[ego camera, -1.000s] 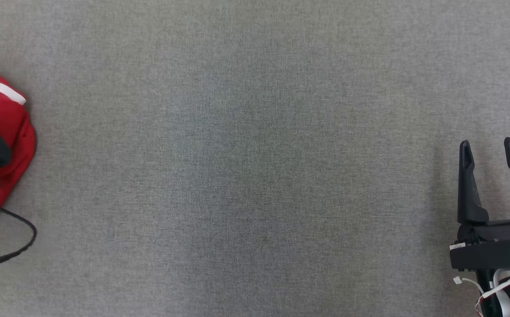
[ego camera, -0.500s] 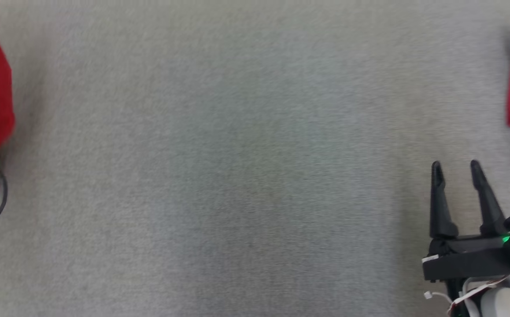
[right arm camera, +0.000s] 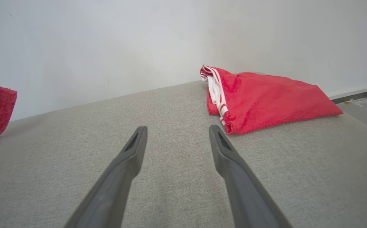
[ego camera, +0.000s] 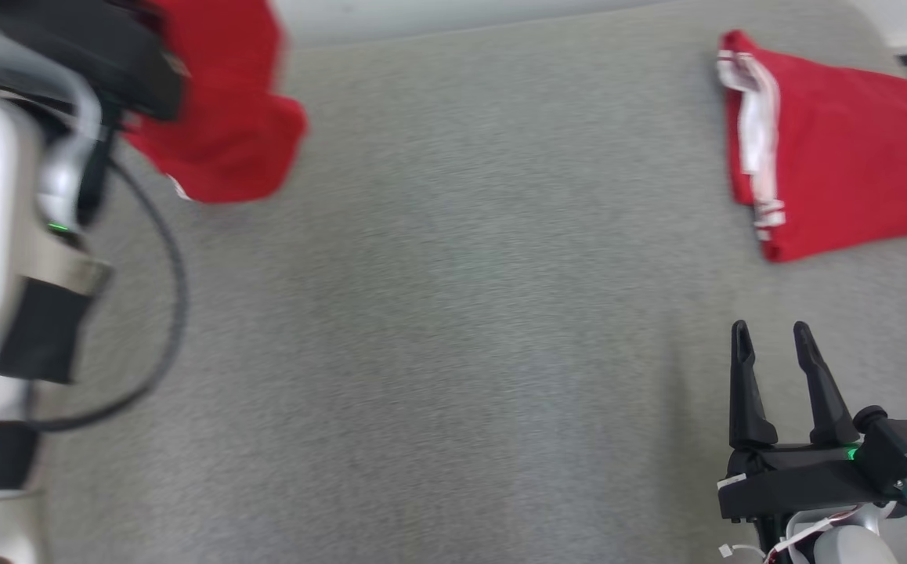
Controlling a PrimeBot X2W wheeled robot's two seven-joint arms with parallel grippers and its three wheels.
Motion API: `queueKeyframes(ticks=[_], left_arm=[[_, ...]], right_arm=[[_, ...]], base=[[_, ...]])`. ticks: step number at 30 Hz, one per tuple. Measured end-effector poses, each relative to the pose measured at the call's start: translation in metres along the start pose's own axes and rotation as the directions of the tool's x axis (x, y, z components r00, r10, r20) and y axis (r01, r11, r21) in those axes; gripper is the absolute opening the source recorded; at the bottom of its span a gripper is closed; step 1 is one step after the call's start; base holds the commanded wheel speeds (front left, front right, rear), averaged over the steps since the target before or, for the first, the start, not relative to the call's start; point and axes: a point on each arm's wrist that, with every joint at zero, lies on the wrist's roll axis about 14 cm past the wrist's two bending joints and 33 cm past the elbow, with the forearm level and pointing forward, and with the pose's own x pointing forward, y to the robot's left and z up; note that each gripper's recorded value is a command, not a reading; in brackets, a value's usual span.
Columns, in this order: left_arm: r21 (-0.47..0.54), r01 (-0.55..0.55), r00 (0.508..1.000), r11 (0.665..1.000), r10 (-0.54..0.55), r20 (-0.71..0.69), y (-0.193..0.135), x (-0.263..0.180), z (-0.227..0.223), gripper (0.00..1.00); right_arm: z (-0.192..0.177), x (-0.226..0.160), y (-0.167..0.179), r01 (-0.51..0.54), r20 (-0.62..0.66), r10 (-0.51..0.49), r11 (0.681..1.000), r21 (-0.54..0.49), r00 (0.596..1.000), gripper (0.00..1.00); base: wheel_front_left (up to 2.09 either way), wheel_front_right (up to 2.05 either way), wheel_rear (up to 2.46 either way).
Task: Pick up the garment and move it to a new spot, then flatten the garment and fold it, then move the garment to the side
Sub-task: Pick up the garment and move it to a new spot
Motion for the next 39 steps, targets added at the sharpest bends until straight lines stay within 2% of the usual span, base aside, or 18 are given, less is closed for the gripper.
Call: queueKeyframes(ticks=[4,9,13,17,18,26,27,28,29,35,39], left_arm=[[-0.060,0.107,0.994,0.993,-0.107,-0.012,-0.054,0.010,-0.012,0.00],[-0.161,0.199,0.977,0.967,-0.210,-0.049,-0.112,0.004,-0.039,0.00],[-0.229,0.194,0.969,0.954,-0.223,-0.107,-0.131,-0.014,-0.071,0.00],[-0.297,0.159,0.949,0.942,-0.229,-0.218,-0.145,-0.046,-0.123,0.00],[-0.297,0.159,0.949,0.942,-0.229,-0.218,-0.145,-0.046,-0.123,0.00],[-0.375,0.108,0.885,0.921,-0.261,-0.386,-0.173,-0.110,-0.192,0.00],[-0.377,0.112,0.877,0.919,-0.270,-0.398,-0.177,-0.115,-0.195,0.11],[-0.380,0.116,0.878,0.918,-0.273,-0.392,-0.181,-0.117,-0.195,0.95],[-0.379,0.124,0.881,0.917,-0.277,-0.383,-0.183,-0.118,-0.193,1.00],[-0.354,0.144,0.933,0.924,-0.246,-0.262,-0.177,-0.106,-0.160,1.00],[-0.320,0.107,0.966,0.941,-0.175,-0.191,-0.155,-0.101,-0.133,1.00]], right_arm=[[0.004,-0.011,-0.015,0.049,0.006,-0.049,0.999,0.017,0.999,1.00],[0.010,-0.021,-0.027,0.085,0.022,-0.086,0.996,0.026,0.996,1.00],[0.014,-0.023,-0.029,0.091,0.033,-0.093,0.995,0.035,0.995,1.00],[0.013,-0.022,-0.027,0.086,0.032,-0.087,0.996,0.038,0.996,1.00],[0.013,-0.022,-0.027,0.086,0.032,-0.087,0.996,0.038,0.996,1.00],[0.010,-0.020,-0.024,0.078,0.024,-0.078,0.996,0.035,0.997,1.00],[0.010,-0.019,-0.023,0.074,0.024,-0.075,0.997,0.034,0.997,1.00],[0.010,-0.019,-0.021,0.069,0.023,-0.069,0.997,0.031,0.997,1.00],[0.009,-0.018,-0.020,0.065,0.022,-0.065,0.997,0.029,0.998,1.00],[0.015,-0.016,-0.013,0.041,0.040,-0.041,0.999,0.022,0.998,1.00],[0.016,-0.016,-0.005,0.018,0.047,-0.019,1.000,0.022,0.999,1.00]], base=[[0.00,0.00,0.00],[0.00,0.00,0.00],[0.00,0.00,0.00],[0.00,0.00,0.00],[0.00,0.00,0.00],[0.00,0.00,0.00],[0.00,0.00,0.00],[0.00,0.00,0.00],[0.00,0.00,0.00],[0.00,0.00,0.00],[0.00,0.00,0.00]])
